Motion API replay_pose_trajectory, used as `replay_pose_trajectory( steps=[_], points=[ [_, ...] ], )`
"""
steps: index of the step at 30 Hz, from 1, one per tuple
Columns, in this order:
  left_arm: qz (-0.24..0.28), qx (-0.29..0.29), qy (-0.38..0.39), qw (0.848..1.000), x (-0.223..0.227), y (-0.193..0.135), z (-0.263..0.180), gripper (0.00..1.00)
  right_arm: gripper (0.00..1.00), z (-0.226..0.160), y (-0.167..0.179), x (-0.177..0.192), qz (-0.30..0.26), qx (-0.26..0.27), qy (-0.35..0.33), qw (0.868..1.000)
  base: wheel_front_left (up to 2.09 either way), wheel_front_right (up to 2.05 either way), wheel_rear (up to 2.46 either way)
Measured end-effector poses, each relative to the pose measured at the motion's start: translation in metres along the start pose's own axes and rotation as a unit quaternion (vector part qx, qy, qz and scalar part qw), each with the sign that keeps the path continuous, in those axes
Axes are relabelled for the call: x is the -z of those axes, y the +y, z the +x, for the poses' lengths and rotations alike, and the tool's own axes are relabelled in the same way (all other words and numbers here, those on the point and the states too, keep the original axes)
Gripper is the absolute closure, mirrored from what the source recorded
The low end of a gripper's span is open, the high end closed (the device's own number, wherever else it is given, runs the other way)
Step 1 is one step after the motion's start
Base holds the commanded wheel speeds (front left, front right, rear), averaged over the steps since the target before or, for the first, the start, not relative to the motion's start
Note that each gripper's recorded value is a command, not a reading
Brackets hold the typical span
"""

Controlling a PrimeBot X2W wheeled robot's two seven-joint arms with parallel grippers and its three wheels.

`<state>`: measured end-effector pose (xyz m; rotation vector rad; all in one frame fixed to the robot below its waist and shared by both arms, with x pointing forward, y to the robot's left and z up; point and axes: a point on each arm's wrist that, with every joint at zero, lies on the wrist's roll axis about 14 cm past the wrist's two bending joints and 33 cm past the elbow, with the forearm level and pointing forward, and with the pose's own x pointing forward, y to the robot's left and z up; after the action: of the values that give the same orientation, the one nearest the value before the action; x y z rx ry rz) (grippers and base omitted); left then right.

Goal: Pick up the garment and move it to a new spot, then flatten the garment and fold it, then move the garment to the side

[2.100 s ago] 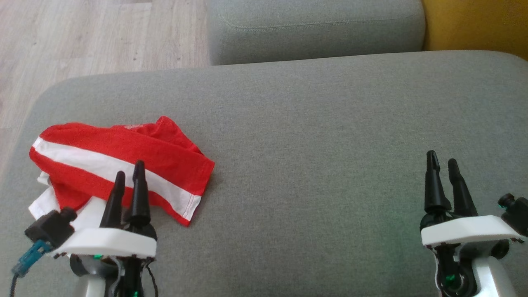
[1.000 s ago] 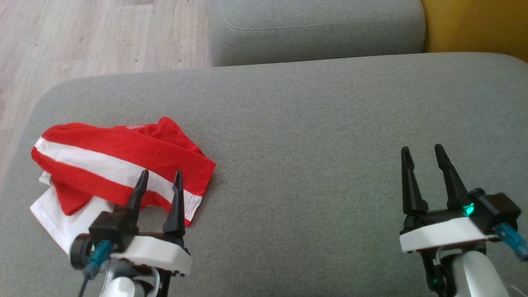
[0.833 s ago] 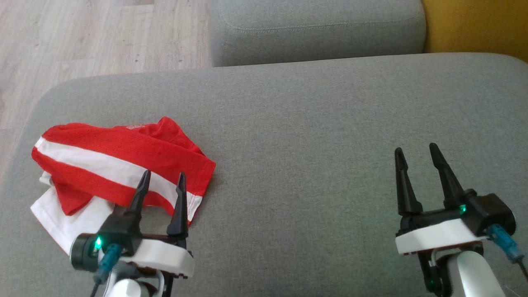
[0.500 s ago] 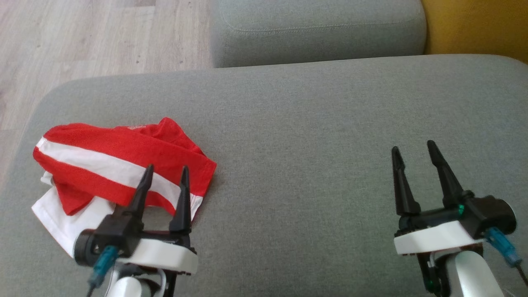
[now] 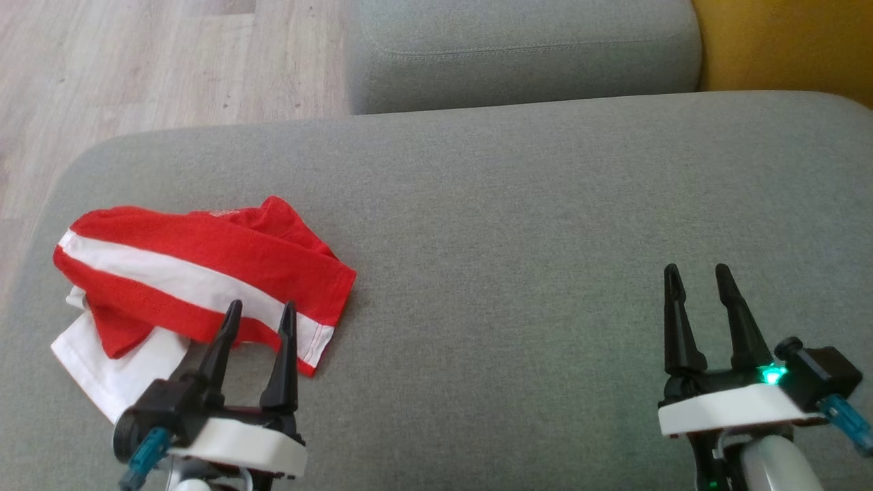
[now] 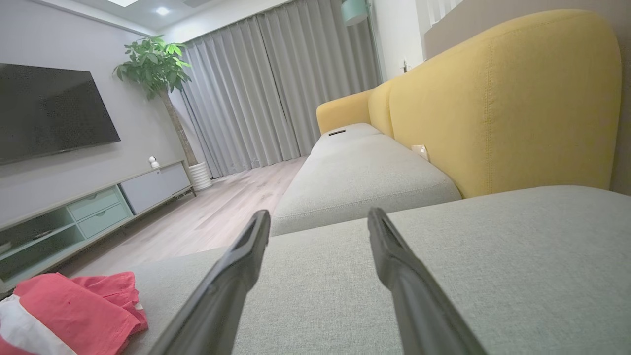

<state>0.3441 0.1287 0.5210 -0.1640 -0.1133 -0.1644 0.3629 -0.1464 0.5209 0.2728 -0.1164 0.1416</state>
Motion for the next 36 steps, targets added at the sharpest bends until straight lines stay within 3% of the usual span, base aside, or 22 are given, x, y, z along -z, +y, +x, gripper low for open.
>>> replay_pose_trajectory(
  steps=[15, 25, 36],
  points=[
    [-0.021, -0.03, 0.015, 0.999, 0.01, 0.015, -0.007, 0.0, 0.0, 0.003, 0.007, 0.004, 0.01, -0.01, 0.006, 1.0, 0.0, 0.0, 0.0],
    [-0.014, -0.093, 0.009, 0.996, 0.006, 0.049, -0.027, 0.0, 0.0, 0.014, 0.048, 0.02, 0.029, -0.071, 0.028, 0.997, 0.0, 0.0, 0.0],
    [0.017, -0.214, -0.013, 0.977, -0.012, 0.112, -0.083, 0.0, 0.0, 0.025, 0.118, 0.038, 0.045, -0.173, 0.057, 0.982, 0.0, 0.0, 0.0]
  ],
)
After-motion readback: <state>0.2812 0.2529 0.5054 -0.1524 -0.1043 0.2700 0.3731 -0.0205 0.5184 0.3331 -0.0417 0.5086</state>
